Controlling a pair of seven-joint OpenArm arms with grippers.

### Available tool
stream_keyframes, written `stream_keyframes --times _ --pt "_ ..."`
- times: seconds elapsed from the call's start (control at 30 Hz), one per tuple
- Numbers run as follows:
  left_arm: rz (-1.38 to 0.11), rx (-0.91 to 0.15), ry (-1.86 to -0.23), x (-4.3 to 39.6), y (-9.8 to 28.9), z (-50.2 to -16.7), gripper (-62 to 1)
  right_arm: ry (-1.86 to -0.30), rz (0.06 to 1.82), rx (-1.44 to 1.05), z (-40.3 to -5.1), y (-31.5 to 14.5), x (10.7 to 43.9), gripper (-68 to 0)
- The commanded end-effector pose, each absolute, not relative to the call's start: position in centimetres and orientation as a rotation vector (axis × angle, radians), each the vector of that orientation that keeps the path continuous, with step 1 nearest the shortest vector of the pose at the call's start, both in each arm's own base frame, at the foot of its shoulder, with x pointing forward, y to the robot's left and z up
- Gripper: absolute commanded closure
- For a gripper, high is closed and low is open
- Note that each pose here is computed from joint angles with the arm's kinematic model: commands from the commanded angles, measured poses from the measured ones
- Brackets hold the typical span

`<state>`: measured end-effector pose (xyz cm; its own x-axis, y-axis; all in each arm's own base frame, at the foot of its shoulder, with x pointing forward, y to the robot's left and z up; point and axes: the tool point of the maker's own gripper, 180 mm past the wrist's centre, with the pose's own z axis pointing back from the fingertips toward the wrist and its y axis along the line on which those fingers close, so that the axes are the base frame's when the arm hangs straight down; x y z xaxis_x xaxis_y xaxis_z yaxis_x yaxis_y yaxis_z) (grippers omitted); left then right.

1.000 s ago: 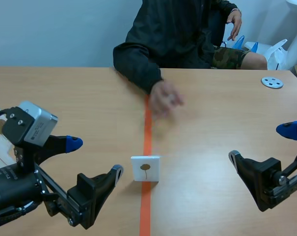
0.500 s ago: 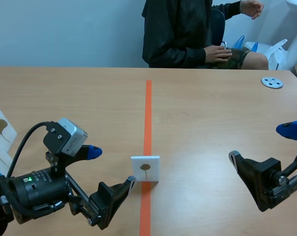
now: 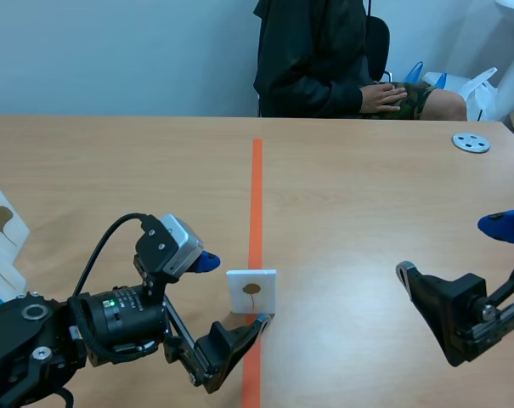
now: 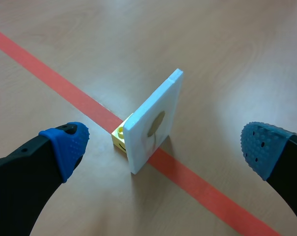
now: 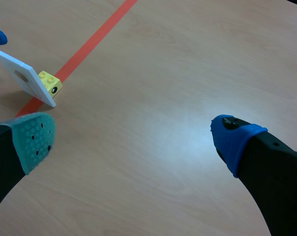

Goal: Sort the leaf by its shape. The table is split by an orange tape line. A compound leaf with several leaflets goes to the left side, a simple leaf with one blade goes to the right side. Return to the home posture when a red brick is placed on the table.

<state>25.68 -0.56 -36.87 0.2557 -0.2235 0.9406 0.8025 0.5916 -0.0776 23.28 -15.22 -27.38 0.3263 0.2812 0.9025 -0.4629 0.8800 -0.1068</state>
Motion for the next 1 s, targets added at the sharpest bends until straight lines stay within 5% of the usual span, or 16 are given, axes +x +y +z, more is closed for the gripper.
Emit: stream_keyframes --times 0.0,0.37,0.97 --pt "-0.754 -0.648 -1.148 26.6 -0.9 -35.8 -62.3 -1.175 0.494 0.187 -26.4 -14.9 23.8 -67.9" --pt "-0.768 -0.667 -1.123 26.7 -1.4 -37.2 -62.3 -1.176 0.493 0.185 -26.4 -15.0 23.8 -67.9" --pt "-0.713 -0.662 -1.182 27.5 -3.5 -36.3 -34.1 -1.176 0.492 0.185 -26.4 -15.0 23.8 -67.9"
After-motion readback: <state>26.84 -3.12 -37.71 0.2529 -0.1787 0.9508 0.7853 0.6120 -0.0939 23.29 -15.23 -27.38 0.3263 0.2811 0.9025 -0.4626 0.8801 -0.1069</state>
